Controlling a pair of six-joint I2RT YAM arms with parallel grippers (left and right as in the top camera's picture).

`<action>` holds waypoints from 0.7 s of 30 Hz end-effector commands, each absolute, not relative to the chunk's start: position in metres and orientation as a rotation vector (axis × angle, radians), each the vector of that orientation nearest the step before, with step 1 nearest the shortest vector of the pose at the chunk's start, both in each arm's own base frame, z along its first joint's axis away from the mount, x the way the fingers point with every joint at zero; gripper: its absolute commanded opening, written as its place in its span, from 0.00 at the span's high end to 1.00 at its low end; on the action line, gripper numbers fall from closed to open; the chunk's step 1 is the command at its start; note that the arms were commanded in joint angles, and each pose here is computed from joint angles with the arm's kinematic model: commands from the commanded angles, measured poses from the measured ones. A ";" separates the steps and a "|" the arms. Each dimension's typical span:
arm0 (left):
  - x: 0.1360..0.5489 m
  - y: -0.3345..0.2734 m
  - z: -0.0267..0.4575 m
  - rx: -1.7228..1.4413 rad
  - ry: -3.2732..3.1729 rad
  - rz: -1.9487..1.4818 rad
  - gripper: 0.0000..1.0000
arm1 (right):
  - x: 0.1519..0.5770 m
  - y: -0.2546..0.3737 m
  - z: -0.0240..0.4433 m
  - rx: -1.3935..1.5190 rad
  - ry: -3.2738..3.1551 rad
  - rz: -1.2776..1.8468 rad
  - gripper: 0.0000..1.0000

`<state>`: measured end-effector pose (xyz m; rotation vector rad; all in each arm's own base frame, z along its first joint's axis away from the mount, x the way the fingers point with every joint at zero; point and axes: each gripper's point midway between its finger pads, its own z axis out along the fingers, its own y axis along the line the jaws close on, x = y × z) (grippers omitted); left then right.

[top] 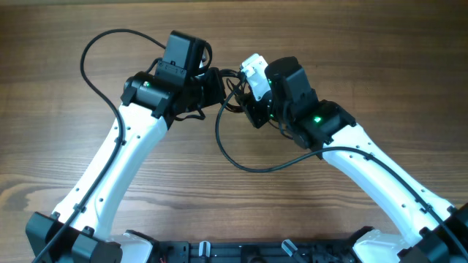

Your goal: Untangle cables

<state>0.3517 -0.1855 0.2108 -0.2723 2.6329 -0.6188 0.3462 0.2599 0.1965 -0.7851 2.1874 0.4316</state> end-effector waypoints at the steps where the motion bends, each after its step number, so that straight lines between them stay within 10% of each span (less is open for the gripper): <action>1: 0.350 -0.190 0.215 -0.226 2.624 -0.639 0.96 | 0.352 0.260 0.179 -0.750 2.242 0.413 0.65; 11: 0.351 -0.190 0.216 -0.224 2.616 -0.643 0.96 | 0.344 0.271 0.174 -0.749 2.272 0.518 0.64; 14: 0.351 -0.190 0.216 -0.225 2.616 -0.643 0.96 | 0.344 0.271 0.174 -0.725 2.283 0.527 0.94; 21: 0.355 -0.182 0.216 -0.253 2.609 -0.626 0.96 | 0.352 0.241 0.192 -0.601 2.276 0.358 0.96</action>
